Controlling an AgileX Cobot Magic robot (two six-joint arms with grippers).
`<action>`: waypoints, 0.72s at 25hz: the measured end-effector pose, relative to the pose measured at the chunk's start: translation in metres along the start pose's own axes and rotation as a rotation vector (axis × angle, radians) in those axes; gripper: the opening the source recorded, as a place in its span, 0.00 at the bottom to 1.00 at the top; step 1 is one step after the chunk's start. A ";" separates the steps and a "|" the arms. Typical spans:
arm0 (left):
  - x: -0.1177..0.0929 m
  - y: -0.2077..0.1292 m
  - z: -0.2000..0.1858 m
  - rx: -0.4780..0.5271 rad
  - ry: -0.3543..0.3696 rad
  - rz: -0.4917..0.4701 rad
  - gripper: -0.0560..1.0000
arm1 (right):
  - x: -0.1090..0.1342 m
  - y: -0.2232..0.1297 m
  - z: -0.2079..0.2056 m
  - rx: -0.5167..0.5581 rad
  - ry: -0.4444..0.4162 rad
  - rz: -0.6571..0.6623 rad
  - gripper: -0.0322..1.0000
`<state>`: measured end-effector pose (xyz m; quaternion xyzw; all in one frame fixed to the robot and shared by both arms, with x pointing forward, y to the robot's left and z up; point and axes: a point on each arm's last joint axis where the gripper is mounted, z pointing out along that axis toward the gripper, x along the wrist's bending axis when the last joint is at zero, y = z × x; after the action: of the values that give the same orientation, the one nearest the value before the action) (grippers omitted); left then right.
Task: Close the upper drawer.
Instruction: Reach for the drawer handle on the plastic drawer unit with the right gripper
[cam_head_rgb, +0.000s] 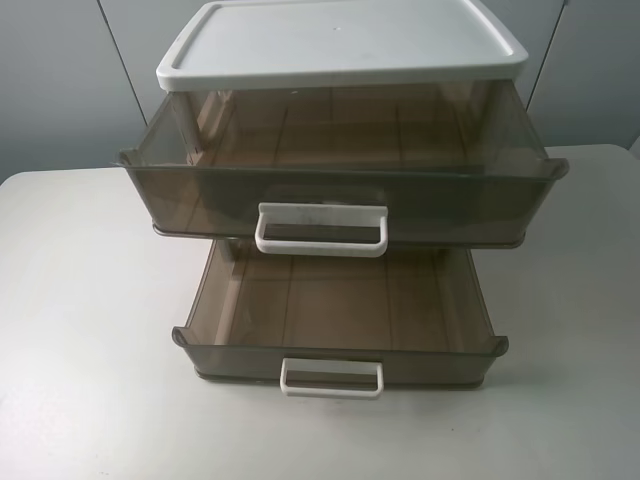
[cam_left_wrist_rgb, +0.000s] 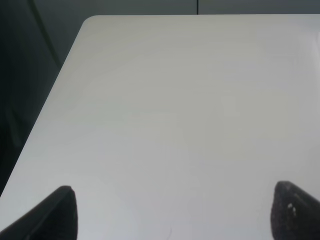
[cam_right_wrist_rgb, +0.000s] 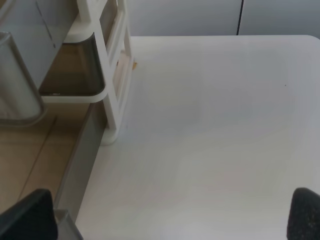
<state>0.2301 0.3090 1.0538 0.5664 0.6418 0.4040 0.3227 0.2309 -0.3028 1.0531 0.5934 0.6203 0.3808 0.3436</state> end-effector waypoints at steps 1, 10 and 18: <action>0.000 0.000 0.000 0.000 0.000 0.000 0.75 | 0.000 0.000 0.000 0.000 0.000 0.000 0.71; 0.000 0.000 0.000 0.000 0.000 0.000 0.75 | 0.000 0.000 0.000 -0.001 -0.035 0.019 0.71; 0.000 0.000 0.000 0.000 0.000 0.000 0.75 | 0.000 0.000 0.000 -0.001 -0.039 0.021 0.71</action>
<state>0.2301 0.3090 1.0538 0.5664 0.6418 0.4040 0.3227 0.2307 -0.3024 1.0531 0.6070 0.6070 0.3731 0.3520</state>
